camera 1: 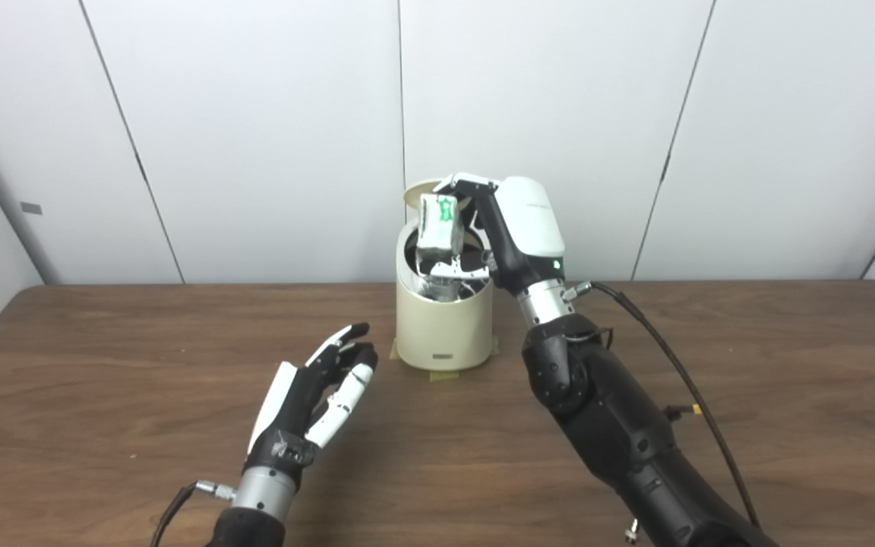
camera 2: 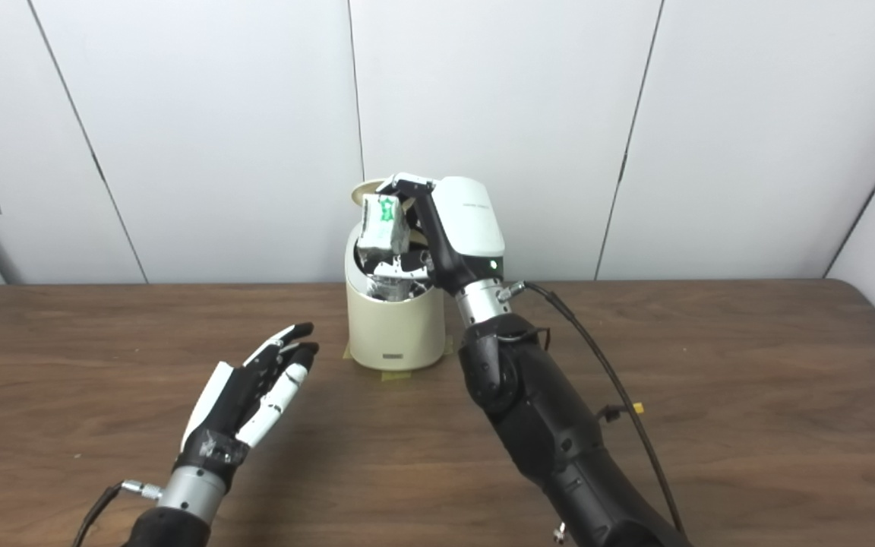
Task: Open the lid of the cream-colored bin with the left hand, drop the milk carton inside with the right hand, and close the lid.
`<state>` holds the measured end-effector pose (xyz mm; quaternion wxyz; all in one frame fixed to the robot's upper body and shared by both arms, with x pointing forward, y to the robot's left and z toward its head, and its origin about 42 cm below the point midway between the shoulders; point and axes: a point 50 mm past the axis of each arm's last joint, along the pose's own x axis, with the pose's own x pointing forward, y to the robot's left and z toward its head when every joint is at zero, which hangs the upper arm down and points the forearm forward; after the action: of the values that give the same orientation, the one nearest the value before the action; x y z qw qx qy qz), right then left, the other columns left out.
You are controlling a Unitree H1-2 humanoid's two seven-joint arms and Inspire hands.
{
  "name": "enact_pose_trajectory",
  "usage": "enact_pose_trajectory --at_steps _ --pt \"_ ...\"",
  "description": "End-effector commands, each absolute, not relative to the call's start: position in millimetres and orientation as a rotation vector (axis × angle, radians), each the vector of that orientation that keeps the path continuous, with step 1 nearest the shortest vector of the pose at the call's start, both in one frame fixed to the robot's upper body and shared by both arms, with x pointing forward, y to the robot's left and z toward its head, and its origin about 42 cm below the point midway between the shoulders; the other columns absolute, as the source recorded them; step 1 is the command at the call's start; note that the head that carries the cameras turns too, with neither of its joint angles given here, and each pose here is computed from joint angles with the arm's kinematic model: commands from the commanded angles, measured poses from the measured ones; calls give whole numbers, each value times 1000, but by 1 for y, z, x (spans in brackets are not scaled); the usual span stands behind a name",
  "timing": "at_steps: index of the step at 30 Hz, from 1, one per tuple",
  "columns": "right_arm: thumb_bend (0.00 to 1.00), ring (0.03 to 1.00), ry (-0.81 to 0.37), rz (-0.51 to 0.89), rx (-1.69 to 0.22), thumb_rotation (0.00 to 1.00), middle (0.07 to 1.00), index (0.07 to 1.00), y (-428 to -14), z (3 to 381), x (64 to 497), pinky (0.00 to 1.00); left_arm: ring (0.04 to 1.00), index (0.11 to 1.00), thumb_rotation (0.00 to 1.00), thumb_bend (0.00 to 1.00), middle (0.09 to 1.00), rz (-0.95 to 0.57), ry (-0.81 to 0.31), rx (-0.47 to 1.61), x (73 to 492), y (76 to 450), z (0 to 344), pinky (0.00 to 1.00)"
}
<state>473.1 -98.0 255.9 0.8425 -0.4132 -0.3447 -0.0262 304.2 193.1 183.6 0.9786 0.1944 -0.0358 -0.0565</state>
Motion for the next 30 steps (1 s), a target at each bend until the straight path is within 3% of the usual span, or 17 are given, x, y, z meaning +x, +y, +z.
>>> enact_pose_trajectory --at_steps 1,23,30 --pt "495 386 -852 -81 -856 0 507 521 -92 288 480 327 868 894 783 489 845 -114 -156 391 309 190 204 866" --pt "496 394 -773 -121 -820 0 515 518 -103 270 484 334 864 893 825 502 838 -125 -155 411 308 189 200 869" --pt "492 413 -690 -100 -854 0 523 558 -103 268 485 311 867 892 824 506 837 -122 -161 402 309 188 202 874"
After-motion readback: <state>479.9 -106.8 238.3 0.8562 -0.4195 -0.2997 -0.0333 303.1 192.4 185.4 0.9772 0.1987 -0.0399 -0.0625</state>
